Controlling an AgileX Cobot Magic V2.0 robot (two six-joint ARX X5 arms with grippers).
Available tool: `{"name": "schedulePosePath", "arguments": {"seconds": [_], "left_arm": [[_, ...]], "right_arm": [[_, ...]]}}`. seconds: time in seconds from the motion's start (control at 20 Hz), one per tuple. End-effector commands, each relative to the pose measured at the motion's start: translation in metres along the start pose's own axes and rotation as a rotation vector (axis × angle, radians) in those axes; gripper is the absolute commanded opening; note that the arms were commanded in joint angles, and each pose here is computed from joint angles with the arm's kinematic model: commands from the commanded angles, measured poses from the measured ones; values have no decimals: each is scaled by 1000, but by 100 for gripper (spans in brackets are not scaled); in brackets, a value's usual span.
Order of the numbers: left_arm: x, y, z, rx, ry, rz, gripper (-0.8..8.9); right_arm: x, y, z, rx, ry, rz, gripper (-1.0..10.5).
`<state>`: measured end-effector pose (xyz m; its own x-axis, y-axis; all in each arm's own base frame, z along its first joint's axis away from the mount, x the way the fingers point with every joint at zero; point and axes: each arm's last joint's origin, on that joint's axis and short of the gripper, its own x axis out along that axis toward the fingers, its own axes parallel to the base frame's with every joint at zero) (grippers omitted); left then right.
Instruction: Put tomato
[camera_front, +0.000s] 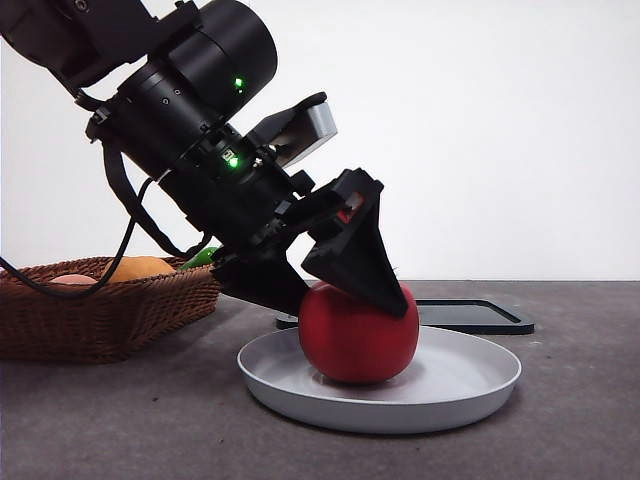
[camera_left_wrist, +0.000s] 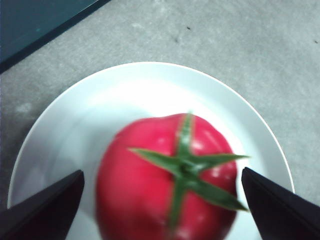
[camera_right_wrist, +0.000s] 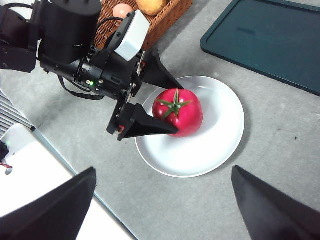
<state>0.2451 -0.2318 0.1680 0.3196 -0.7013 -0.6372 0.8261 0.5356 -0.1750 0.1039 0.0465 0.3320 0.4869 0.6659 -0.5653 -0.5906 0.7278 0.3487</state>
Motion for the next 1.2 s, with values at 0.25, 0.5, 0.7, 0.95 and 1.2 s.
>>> {"name": "schedulePosePath", "arguments": {"seconds": [0.25,0.5,0.7,0.95,1.2], "left_arm": [[-12,-2,22,-12,-80,0,508],[-54,2,38,-18,-161,49,506],[-108,7,46,-41,-231,114,504],[-174,10,39,-100,-267,214,498],[-221,-1,17,-135,-214,267,498]], "right_arm": [[-3,2,4,0,-12,1,431],[-3,2,4,-1,-14,1,431],[-3,1,5,-12,-20,-29,431],[0,-1,9,-17,-32,-50,431],[15,-9,15,10,19,-52,431]]}}
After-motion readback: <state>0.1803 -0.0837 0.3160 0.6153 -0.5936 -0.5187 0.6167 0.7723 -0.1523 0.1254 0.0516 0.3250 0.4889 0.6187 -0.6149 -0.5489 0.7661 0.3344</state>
